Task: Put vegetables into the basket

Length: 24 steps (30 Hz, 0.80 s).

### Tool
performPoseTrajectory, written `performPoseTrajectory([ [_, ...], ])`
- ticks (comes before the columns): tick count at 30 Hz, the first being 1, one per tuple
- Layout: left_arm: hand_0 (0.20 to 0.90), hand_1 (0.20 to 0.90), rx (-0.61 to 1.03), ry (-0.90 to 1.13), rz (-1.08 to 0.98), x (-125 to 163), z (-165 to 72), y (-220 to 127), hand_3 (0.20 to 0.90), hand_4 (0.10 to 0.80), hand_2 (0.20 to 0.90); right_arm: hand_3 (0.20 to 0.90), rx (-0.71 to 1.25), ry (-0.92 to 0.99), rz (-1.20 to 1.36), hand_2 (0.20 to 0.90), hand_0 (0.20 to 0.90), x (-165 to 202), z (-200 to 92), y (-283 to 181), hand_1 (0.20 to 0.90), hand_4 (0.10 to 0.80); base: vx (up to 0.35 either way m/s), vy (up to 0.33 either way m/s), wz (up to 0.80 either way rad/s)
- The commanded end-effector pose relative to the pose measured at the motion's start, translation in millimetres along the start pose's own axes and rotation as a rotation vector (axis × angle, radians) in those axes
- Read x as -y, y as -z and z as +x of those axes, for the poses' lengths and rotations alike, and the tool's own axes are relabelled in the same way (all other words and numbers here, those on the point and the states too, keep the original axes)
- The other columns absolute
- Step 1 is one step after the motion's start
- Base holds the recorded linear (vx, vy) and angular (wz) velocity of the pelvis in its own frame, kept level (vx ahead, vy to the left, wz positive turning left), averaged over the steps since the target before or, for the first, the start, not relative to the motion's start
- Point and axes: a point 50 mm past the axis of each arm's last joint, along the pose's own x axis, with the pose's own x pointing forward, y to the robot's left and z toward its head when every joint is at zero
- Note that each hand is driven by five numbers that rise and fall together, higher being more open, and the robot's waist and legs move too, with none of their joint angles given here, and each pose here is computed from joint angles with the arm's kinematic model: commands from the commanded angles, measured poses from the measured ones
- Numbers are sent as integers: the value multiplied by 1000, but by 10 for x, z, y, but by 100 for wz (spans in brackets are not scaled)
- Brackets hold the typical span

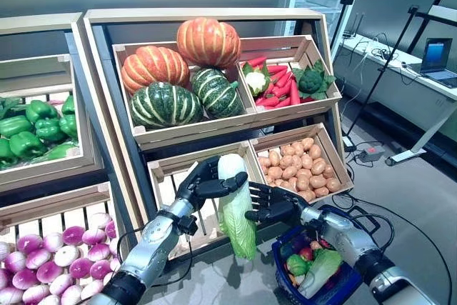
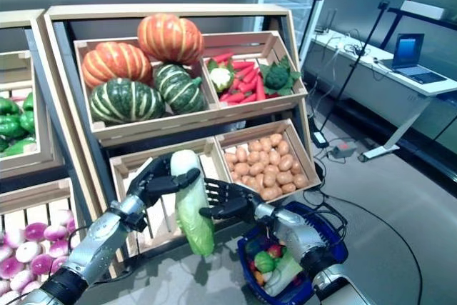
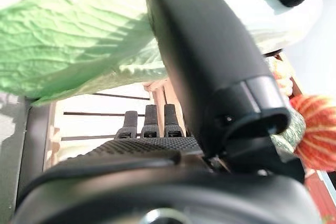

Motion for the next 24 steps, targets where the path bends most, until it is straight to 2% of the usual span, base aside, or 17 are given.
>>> performPoseTrajectory([
  [1, 300, 300, 457, 598, -197, 1298, 372, -800, 300, 400, 300, 900, 91, -11, -314, 900, 900, -236, 482, -792, 900, 800, -41, -20, 0],
  [9, 300, 300, 462, 630, -182, 1378, 438, -839, 300, 400, 300, 900, 35, -401, -205, 900, 900, -644, 651, -813, 900, 800, -14, -6, 0],
  [14, 300, 300, 450, 658, -186, 1400, 394, -812, 300, 400, 300, 900, -52, -395, -285, 900, 900, -606, 649, -681, 900, 800, -3, -7, 2],
  [17, 300, 300, 447, 664, -179, 1417, 402, -812, 300, 400, 300, 900, -47, -469, -297, 900, 900, -684, 658, -731, 900, 800, 0, 0, 0],
  [24, 300, 300, 443, 676, -178, 1436, 402, -798, 300, 400, 300, 900, 71, -684, -88, 900, 900, -983, 692, -844, 900, 800, 0, 0, 0],
])
